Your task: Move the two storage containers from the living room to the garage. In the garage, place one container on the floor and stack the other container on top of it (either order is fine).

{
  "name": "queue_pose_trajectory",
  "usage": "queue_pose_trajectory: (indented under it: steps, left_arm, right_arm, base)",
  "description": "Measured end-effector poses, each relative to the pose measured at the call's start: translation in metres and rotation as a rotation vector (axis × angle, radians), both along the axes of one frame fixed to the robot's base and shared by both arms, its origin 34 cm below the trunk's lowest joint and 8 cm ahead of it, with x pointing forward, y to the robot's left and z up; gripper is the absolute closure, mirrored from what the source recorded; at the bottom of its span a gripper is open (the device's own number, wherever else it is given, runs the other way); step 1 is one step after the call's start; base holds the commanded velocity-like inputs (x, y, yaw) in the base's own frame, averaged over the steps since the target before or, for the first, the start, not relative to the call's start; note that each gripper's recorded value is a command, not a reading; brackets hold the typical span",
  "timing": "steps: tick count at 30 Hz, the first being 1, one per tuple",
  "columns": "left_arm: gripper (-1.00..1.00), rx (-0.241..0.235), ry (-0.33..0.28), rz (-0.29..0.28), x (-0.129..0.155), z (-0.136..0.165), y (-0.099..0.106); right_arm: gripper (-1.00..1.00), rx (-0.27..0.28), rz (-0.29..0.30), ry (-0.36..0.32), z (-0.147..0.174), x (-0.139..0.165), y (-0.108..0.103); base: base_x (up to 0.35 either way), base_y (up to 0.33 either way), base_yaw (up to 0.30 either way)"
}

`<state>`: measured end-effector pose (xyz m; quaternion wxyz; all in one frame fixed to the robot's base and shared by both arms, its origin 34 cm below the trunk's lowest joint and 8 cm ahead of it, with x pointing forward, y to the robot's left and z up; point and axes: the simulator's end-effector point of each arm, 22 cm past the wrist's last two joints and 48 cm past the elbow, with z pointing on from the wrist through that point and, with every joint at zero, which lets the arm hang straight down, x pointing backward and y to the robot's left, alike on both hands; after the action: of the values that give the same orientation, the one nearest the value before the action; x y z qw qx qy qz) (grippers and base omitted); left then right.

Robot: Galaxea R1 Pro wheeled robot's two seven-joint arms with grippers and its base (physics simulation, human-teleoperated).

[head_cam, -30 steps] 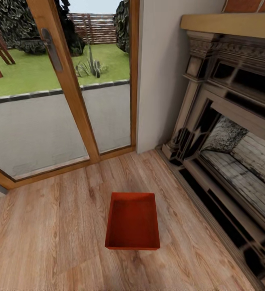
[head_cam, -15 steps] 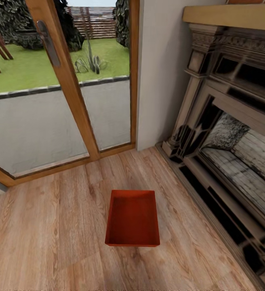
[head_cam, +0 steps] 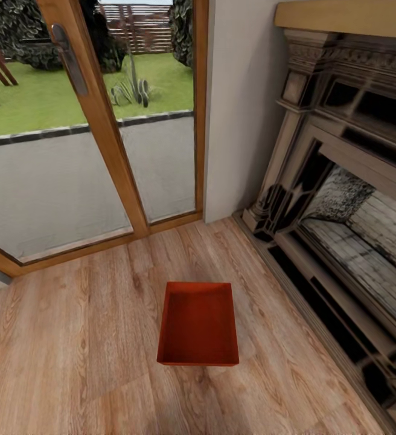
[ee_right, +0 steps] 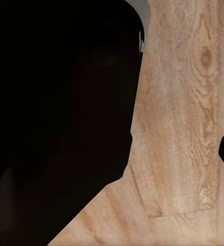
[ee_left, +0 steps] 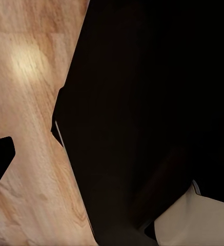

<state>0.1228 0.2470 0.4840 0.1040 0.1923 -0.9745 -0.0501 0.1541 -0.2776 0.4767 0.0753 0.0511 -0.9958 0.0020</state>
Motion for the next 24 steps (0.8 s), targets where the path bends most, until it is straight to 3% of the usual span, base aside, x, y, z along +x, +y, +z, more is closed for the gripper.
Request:
queue_pose_trajectory:
  steps: [24]
  left_arm:
    - [-1.0, 0.0, 0.001, 0.0, -0.0002, 0.0, 0.0003]
  right_arm:
    - [-1.0, 0.005, 0.003, 0.001, 0.0, -0.0003, 0.0012]
  base:
    - [0.0, 0.0, 0.0]
